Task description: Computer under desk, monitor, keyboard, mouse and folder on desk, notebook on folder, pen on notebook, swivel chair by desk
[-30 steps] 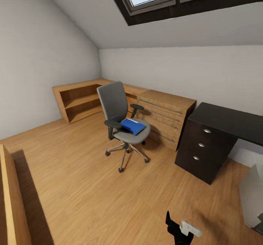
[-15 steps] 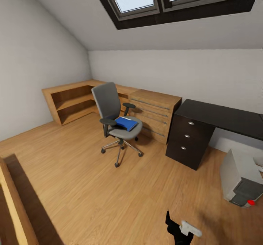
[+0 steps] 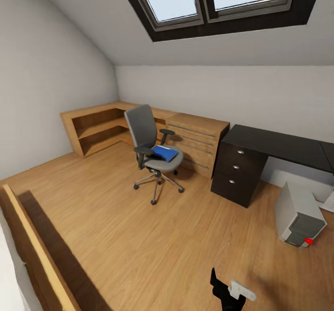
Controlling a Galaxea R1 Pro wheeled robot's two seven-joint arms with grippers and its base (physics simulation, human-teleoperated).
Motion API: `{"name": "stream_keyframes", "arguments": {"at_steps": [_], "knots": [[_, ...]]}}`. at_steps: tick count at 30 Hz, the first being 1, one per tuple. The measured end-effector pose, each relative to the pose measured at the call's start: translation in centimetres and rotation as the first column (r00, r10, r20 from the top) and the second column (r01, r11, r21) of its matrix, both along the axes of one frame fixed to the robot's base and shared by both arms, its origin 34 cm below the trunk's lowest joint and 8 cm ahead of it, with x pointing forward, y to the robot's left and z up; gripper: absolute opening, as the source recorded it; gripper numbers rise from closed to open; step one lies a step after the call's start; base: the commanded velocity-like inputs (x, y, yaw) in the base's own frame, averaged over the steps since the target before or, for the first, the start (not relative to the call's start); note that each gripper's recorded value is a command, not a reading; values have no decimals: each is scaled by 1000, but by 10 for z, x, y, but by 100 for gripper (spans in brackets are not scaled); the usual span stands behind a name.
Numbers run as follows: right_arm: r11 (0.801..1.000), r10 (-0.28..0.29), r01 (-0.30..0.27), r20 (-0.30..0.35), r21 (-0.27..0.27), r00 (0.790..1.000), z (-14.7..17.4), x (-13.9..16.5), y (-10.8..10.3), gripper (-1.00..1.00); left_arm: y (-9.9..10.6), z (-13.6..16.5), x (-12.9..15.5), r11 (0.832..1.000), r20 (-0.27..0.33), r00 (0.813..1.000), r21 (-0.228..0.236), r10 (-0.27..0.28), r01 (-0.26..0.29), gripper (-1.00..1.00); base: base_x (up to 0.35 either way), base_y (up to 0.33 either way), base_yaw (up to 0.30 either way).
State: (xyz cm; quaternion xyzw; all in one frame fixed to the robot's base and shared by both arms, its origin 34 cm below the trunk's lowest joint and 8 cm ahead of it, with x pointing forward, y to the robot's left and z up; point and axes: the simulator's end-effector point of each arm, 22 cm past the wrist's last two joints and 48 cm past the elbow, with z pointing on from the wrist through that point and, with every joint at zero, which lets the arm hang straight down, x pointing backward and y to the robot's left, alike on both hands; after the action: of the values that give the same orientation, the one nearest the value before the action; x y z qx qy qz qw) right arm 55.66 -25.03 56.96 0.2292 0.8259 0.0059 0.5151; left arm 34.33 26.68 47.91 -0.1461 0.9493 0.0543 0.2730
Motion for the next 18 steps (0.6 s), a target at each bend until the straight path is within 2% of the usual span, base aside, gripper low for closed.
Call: {"name": "stream_keyframes", "arguments": {"at_steps": [18], "knots": [[1000,0,0,0,-1,1000,7,0,-1,100,-1,7,1,1000,1,1000,-1,-5,5,100,-21,11,0]]}}
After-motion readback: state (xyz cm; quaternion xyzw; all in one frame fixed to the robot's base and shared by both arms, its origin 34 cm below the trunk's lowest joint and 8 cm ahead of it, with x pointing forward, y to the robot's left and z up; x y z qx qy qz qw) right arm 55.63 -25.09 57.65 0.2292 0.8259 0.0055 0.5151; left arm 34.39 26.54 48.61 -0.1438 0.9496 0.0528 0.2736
